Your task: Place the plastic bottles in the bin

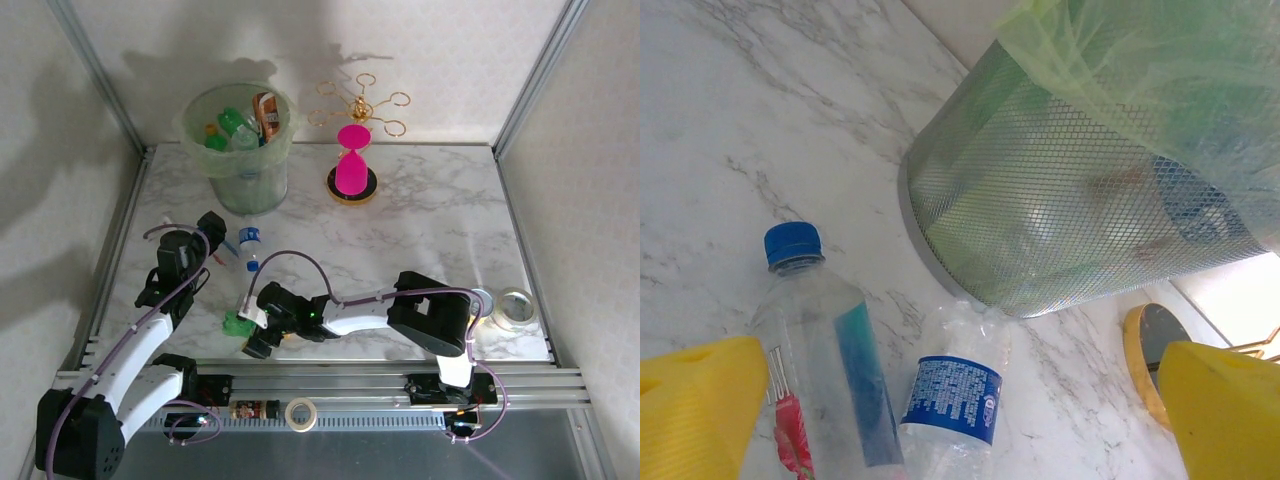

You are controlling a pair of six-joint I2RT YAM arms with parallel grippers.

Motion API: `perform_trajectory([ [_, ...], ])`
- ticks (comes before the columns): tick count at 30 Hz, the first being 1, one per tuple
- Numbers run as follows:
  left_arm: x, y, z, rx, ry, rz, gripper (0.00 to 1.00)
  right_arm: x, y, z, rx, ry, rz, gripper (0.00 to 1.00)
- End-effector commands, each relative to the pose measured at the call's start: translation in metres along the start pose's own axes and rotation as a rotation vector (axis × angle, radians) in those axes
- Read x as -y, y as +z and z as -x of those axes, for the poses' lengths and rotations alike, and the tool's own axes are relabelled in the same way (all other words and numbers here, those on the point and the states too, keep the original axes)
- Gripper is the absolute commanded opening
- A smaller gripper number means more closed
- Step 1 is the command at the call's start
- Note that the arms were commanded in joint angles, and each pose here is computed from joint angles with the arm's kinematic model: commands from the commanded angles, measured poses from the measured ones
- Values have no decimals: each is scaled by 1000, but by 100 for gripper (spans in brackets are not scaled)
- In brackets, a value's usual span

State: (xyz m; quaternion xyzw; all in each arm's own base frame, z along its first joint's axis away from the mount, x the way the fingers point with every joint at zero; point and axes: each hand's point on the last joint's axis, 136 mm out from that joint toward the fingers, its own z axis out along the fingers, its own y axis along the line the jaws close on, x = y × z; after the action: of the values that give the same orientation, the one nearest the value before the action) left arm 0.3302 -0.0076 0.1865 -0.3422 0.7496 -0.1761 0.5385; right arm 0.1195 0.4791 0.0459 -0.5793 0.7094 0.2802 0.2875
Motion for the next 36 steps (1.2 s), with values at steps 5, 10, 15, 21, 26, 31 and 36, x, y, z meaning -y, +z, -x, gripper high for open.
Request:
perform_trajectory([
  [5,-1,3,3,15,-22,-13,100,-1,6,1,-13,-53,-9,67],
  [10,1,1,6,23,-33,-21,100,2,-2,7,24,-52,-25,50],
  [15,19,-4,6,-2,-72,-107,99,22,-26,22,105,32,-28,47],
  [21,54,-9,-3,-93,-119,-256,100,69,-79,46,290,193,-61,46],
  [26,88,-20,-19,-160,-155,-386,100,119,-121,54,433,333,-124,46],
  [31,123,-32,-44,-240,-206,-508,100,154,-157,62,550,400,-192,46],
  [36,151,-40,-72,-325,-206,-580,100,164,-176,70,601,394,-225,46],
])
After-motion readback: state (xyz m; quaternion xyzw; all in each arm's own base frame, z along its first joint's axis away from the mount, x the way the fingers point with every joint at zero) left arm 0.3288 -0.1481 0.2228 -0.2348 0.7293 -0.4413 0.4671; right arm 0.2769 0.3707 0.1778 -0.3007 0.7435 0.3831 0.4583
